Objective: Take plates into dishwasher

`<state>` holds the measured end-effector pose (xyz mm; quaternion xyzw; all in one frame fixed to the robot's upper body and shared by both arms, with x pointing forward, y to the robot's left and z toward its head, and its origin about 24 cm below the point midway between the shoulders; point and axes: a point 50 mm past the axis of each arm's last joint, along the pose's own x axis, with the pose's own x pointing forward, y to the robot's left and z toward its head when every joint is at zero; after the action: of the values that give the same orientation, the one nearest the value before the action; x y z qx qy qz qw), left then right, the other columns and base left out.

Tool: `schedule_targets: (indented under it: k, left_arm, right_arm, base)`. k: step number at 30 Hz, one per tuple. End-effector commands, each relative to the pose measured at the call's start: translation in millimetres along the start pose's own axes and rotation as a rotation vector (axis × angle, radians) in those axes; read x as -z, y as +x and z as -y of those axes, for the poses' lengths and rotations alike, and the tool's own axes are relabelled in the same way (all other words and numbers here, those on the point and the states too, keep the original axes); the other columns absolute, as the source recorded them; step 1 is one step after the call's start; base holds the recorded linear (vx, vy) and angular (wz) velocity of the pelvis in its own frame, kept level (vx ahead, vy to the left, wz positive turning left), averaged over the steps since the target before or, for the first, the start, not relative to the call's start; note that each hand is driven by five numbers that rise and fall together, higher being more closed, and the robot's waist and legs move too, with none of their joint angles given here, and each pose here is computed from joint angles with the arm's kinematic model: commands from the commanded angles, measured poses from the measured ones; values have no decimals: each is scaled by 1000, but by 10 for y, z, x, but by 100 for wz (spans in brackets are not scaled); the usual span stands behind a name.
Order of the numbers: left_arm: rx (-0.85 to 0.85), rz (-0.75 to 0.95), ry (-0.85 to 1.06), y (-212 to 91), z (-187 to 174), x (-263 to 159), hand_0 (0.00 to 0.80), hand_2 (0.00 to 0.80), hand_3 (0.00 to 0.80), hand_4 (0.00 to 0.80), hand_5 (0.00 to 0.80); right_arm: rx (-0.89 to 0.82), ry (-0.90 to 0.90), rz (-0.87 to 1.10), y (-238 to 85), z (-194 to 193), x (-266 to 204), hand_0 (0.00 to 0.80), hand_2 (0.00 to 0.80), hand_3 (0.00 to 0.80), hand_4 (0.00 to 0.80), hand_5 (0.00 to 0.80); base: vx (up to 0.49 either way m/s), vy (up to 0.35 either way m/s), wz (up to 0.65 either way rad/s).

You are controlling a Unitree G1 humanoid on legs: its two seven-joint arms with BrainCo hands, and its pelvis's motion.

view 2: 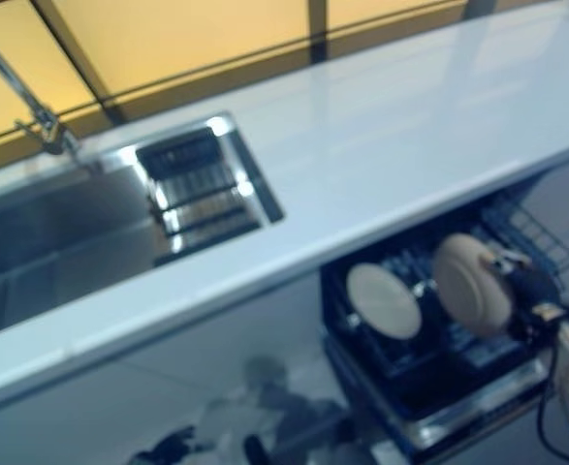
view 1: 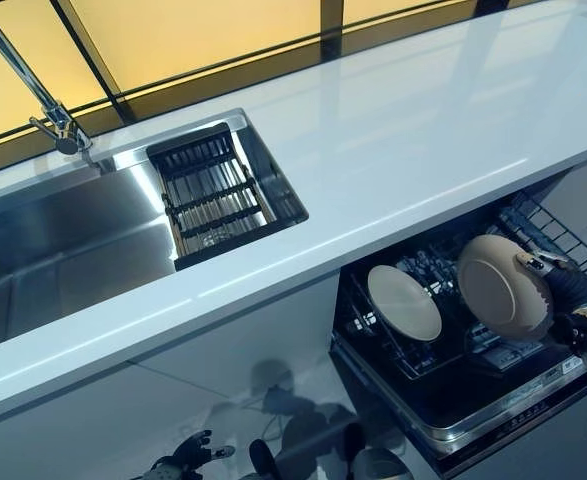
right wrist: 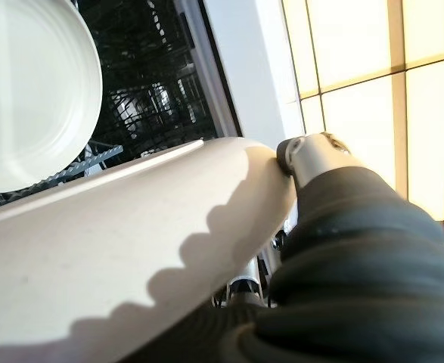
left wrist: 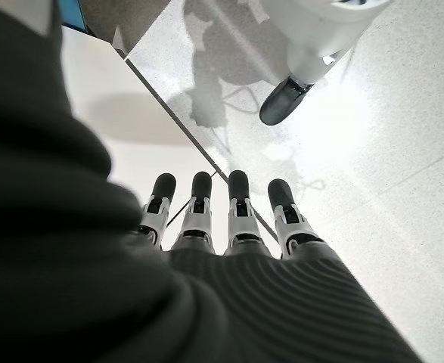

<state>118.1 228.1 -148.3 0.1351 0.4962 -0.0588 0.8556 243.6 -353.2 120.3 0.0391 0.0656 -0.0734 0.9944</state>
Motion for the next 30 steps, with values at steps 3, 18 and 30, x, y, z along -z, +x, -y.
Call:
schedule_targets:
  k: [3, 18, 30]
  left_arm:
    - [-79, 57, 5, -19, -383, -183, 0, 0, 0, 0, 0]
    - [-55, 88, 15, -1, -336, -272, 0, 0, 0, 0, 0]
    - [-52, 96, 41, 4, -356, -331, 0, 0, 0, 0, 0]
  right_arm:
    - [8, 32, 162, 184, -110, -326, 800, 800, 800, 800, 800]
    - [120, -81, 181, 210, 84, -634, 800, 800, 800, 800, 800]
    - [184, -169, 153, 212, 214, -764, 800, 800, 800, 800, 800]
  base:
    - [0, 0, 0]
    - [0, 0, 0]
    - [0, 0, 0]
